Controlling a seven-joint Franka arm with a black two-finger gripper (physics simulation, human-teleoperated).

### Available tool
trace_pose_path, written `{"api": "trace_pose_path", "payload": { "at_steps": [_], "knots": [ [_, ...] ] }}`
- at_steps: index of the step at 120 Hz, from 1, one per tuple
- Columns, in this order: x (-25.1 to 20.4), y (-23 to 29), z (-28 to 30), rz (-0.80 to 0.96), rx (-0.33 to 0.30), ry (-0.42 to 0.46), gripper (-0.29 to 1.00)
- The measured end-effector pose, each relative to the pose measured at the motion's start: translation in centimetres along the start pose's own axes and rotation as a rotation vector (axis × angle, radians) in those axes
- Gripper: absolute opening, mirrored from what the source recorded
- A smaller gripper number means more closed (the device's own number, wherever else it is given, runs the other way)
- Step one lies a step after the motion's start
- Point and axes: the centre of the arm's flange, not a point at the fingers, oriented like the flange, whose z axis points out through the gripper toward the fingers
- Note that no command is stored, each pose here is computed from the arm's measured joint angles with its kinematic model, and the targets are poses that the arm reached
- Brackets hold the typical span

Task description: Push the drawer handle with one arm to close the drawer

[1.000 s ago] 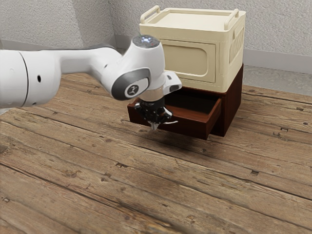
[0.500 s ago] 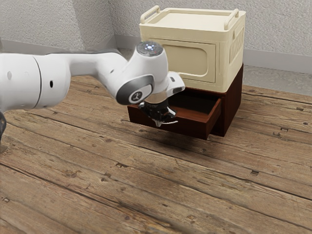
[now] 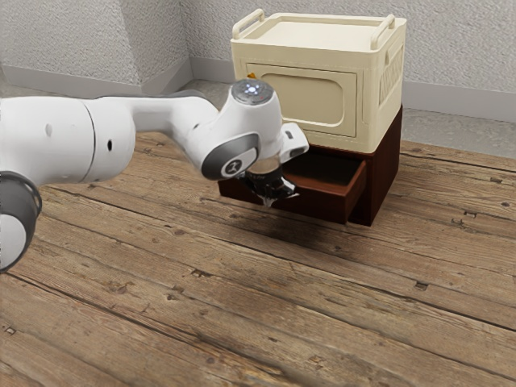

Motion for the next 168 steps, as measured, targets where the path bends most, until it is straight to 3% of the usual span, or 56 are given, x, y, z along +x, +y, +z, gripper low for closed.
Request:
{"api": "trace_pose_path", "payload": {
  "at_steps": [56, 168],
  "knots": [
    [3.0, 1.3, 0.0, 0.033, -0.014, 0.124, -0.08],
    [7.6, 0.6, 3.0, 0.076, -0.045, 0.265, -0.08]
  ]
}}
